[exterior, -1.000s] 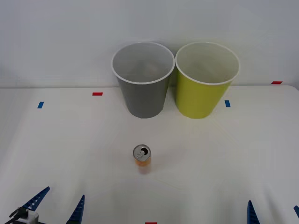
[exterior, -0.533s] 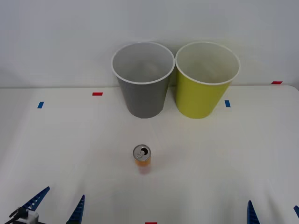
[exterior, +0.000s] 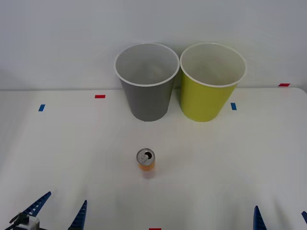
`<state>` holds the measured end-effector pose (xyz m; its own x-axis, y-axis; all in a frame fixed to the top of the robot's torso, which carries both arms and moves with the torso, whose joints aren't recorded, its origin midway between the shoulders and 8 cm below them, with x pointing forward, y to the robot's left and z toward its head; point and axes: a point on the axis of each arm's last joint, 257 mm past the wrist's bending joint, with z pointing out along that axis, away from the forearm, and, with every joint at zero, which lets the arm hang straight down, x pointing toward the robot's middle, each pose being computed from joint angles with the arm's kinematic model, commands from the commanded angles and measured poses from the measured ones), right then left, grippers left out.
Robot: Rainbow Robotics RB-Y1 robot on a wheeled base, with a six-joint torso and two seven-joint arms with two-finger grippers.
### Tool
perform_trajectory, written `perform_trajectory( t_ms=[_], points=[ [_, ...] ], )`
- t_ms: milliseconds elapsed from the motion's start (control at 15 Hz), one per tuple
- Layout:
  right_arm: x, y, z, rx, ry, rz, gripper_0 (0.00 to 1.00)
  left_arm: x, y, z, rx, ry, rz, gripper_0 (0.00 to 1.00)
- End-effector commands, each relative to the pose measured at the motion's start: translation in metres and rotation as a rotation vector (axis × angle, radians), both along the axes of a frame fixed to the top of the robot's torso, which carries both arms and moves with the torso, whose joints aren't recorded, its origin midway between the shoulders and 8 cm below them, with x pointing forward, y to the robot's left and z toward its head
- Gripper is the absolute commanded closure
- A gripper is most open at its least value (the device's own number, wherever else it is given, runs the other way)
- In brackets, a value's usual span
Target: Put cans in the gray bin and PET bottles in the light green bin.
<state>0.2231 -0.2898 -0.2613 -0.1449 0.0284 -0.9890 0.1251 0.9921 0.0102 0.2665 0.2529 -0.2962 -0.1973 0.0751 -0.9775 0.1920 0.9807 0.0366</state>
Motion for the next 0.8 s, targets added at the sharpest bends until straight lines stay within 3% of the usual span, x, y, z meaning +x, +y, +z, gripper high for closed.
perform_trajectory(
  t_ms=[67, 267, 400, 600, 800],
  points=[
    [0.0, 0.0, 0.0, 0.0, 0.0, 0.0, 0.0, -0.001, -0.004, -0.019, -0.017, 0.021, -0.001, 0.0],
    [0.0, 0.0, 0.0, 0.0, 0.0, 0.0, 0.0, 0.003, -0.011, 0.001, -0.031, -0.06, -0.042, 0.0],
    [0.0, 0.0, 0.0, 0.0, 0.0, 0.0, 0.0, 0.005, -0.033, 0.014, 0.0, -0.121, -0.129, 0.0],
    [0.0, 0.0, 0.0, 0.0, 0.0, 0.0, 0.0, 0.005, -0.051, 0.016, 0.059, -0.15, -0.214, 0.0],
    [0.0, 0.0, 0.0, 0.0, 0.0, 0.0, 0.0, 0.011, -0.071, 0.019, 0.069, -0.175, -0.296, 0.0]
  ],
)
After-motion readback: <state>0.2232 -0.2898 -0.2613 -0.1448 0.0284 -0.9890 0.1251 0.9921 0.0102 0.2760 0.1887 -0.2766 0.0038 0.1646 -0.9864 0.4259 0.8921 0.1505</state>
